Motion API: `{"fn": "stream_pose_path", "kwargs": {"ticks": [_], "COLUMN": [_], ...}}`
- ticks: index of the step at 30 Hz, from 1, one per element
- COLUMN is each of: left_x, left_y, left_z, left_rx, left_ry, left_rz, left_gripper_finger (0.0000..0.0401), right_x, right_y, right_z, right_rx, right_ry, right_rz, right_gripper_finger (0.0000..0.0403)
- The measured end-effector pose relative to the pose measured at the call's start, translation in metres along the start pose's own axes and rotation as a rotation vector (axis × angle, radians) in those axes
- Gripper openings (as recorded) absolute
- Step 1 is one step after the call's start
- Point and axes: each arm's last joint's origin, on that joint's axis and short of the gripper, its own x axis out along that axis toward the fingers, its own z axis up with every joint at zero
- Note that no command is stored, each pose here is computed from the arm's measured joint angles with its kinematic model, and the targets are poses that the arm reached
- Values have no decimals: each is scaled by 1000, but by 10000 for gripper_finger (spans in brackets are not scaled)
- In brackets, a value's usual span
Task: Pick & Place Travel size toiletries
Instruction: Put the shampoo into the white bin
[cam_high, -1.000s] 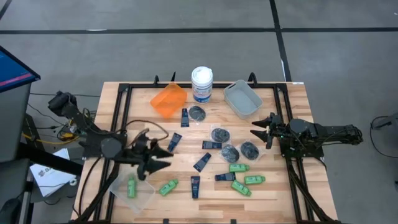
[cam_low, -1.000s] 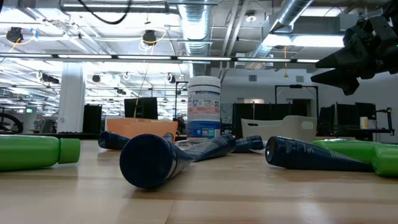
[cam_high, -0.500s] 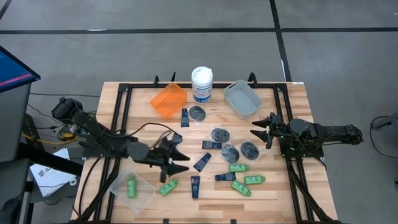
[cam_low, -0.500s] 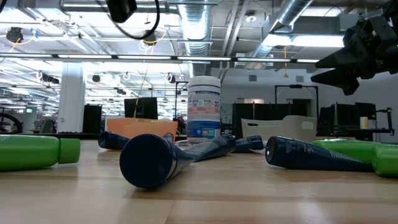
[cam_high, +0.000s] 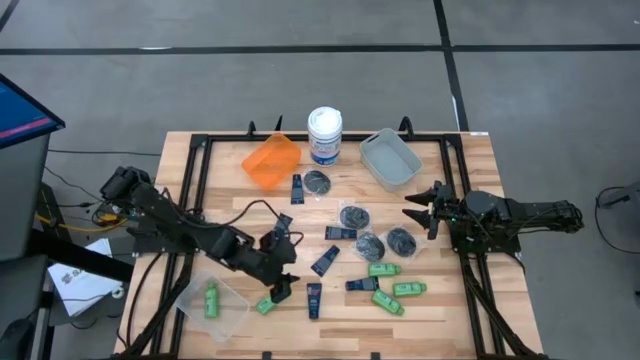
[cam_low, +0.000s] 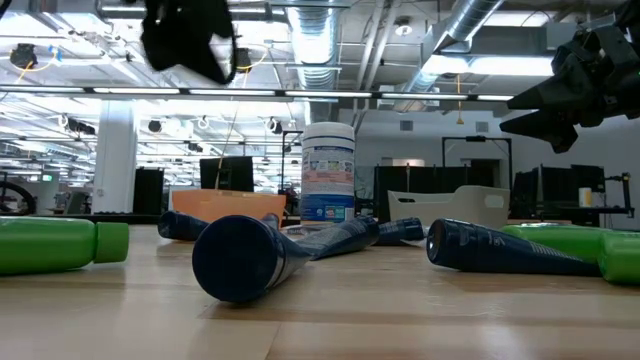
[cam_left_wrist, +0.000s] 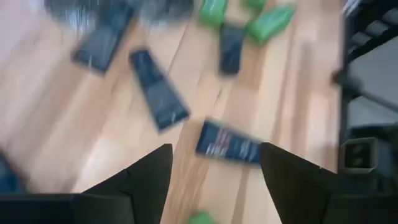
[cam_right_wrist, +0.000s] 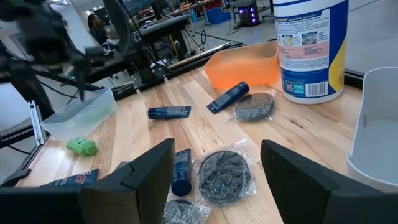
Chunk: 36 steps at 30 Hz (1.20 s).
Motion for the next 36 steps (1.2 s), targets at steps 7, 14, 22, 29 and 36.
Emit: {"fn": "stream_pose_path", "kwargs": {"ticks": [7, 14, 22, 29, 36], "left_x": [22, 43, 54, 51, 52], "left_y": [9, 11, 10, 6, 7], "left_z": [-21, -39, -46, -39, -39], "left_rx": [-41, -36, -121, -131, -168], "left_ry": [196, 346, 425, 411, 413], "left_rz": [133, 195, 192, 185, 194], "left_gripper_finger": [243, 258, 265, 267, 267], "right_x": [0, 0, 0, 0, 0], "right_y": [0, 0, 0, 0, 0], "right_z": [0, 0, 0, 0, 0], "right_rx": [0, -1, -2, -2, -2], "right_ry": [0, 0, 0, 0, 0], "right_rz": [0, 0, 0, 0, 0], "right_gripper_finger": [230, 230, 230, 230, 230]}}
